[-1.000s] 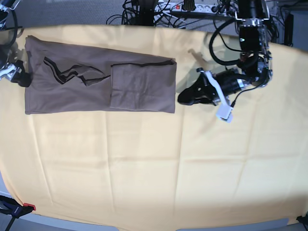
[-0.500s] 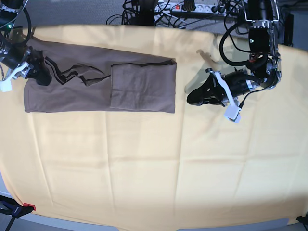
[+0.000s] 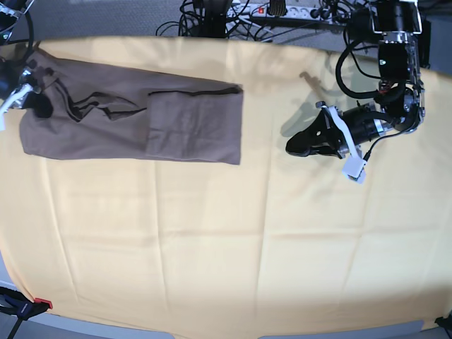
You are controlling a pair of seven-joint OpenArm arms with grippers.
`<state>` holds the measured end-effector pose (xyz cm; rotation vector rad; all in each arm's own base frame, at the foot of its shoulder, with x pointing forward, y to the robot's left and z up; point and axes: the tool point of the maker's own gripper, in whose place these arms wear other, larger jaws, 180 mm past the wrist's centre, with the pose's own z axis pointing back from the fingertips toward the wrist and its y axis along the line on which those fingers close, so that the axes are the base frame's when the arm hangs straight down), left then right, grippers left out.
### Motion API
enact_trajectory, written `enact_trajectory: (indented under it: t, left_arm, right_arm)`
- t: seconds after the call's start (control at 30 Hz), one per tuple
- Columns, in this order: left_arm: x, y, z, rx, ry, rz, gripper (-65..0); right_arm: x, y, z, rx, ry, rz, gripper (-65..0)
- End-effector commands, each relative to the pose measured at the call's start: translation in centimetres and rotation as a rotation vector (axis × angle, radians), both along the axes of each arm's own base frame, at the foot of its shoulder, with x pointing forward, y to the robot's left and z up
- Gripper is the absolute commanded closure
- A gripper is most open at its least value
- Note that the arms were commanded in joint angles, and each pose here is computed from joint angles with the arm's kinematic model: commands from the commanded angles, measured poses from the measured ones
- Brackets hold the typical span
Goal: Fold the T-shirt properly
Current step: 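Lift the shirt's other end with the right gripper and fold it over the stack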
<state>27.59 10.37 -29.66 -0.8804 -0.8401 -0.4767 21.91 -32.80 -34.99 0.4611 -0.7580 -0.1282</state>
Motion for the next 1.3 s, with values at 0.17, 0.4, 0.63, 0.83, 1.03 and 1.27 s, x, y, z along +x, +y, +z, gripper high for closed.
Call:
enact_trajectory:
  t: [0.17,0.4,0.63,0.83,1.03,1.27]
  left_arm:
    - [0.5,1.2,1.4,0.02,-0.048,-0.007,0.0]
    - [0.5,1.8,1.3,0.05,-0.047,-0.008,0.0]
    - [0.5,1.8,1.3,0.049,-0.046,-0.008,0.0]
    - [0.5,1.7,1.5,0.037,-0.047,-0.009,0.0]
    - [0.4,1.6,1.6,0.025,-0.045,-0.014,0.0]
    - [0.4,1.6,1.7,0.024,-0.045,-0.014,0.0]
  right_arm:
    - [1.8,-0.9,5.6,-0.117,-0.144,0.043,0.0]
    - [0.8,8.0,10.0,-0.013,-0.328,0.207,0.0]
    - [0.8,17.5,12.1,0.069,-0.445,0.365,0.0]
    - [3.4,24.8,11.7,0.131,-0.495,0.449,0.0]
    - [3.2,30.2,9.1,0.042,-0.428,0.618,0.0]
    - [2.8,34.2,6.5,-0.028,-0.408,0.724,-39.6]
